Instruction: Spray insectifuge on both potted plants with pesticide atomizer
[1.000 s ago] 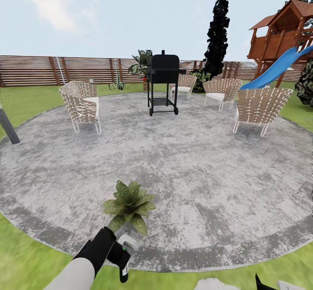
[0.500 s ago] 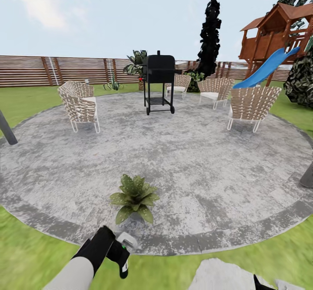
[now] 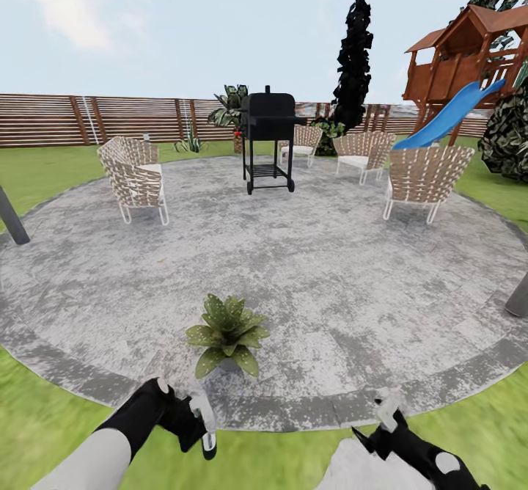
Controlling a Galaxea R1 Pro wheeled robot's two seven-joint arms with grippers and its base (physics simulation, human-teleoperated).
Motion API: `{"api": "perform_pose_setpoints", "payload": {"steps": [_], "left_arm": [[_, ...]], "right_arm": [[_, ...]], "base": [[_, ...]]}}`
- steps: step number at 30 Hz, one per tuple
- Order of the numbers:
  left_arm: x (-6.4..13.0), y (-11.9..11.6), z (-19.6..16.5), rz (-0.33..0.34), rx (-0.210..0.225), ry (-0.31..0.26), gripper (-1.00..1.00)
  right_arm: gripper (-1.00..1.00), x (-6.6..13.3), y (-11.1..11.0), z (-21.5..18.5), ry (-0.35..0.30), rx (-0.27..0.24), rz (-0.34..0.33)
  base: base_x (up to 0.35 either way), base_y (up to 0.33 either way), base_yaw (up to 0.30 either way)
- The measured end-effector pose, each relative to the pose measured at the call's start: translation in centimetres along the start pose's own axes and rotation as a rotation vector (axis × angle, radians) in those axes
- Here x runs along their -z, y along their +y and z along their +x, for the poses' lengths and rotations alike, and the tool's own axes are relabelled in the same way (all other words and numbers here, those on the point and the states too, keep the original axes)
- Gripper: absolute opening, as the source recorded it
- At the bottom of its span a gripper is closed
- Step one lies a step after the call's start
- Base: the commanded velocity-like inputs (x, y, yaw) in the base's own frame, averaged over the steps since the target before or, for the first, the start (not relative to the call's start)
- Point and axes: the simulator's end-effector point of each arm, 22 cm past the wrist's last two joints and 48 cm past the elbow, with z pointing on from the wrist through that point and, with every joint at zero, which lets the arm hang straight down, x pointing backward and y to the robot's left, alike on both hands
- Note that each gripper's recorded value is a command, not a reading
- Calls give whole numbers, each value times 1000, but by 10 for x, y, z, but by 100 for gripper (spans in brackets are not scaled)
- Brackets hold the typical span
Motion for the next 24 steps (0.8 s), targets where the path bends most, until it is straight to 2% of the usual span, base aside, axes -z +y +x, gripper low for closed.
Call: {"api": "perform_pose_setpoints", "payload": {"steps": [1, 2, 3, 6, 12, 14, 15, 17, 18, 22, 24], "left_arm": [[0, -7, -1, 29, -49, 14, -100], [0, -10, -1, 39, -62, 18, -100], [0, -20, 0, 83, -98, 30, -100], [0, -23, 4, 96, -123, 51, -100], [0, -23, 14, 93, -151, 92, -100], [0, -22, 15, 92, -153, 96, -100], [1, -21, 15, 90, -156, 98, -100], [2, -18, 17, 83, -174, 110, -100], [2, -18, 17, 82, -181, 115, -100], [0, -21, 14, 86, -200, 111, -100], [0, -21, 14, 84, -216, 122, -100]], "right_arm": [[100, -5, 10, -12, -14, 20, -56], [100, -7, 13, -15, -17, 27, -73], [100, -13, 29, -31, -31, 65, -157], [100, -14, 55, -38, -32, 98, -271], [100, -28, 92, -73, -87, 100, -346], [100, -34, 106, -91, -107, 137, -390], [-100, -36, 112, -98, -112, 163, -414], [-100, -41, 128, -117, -125, 238, -475], [-100, -42, 135, -125, -132, 259, -494], [-100, -41, 150, -136, -144, 290, -552], [-100, -42, 148, -150, -157, 308, -573]], "base": [[0, 0, 0], [0, 0, 0], [0, 0, 0], [0, 0, 0], [0, 0, 0], [0, 0, 0], [0, 0, 0], [0, 0, 0], [0, 0, 0], [0, 0, 0], [0, 0, 0]]}}
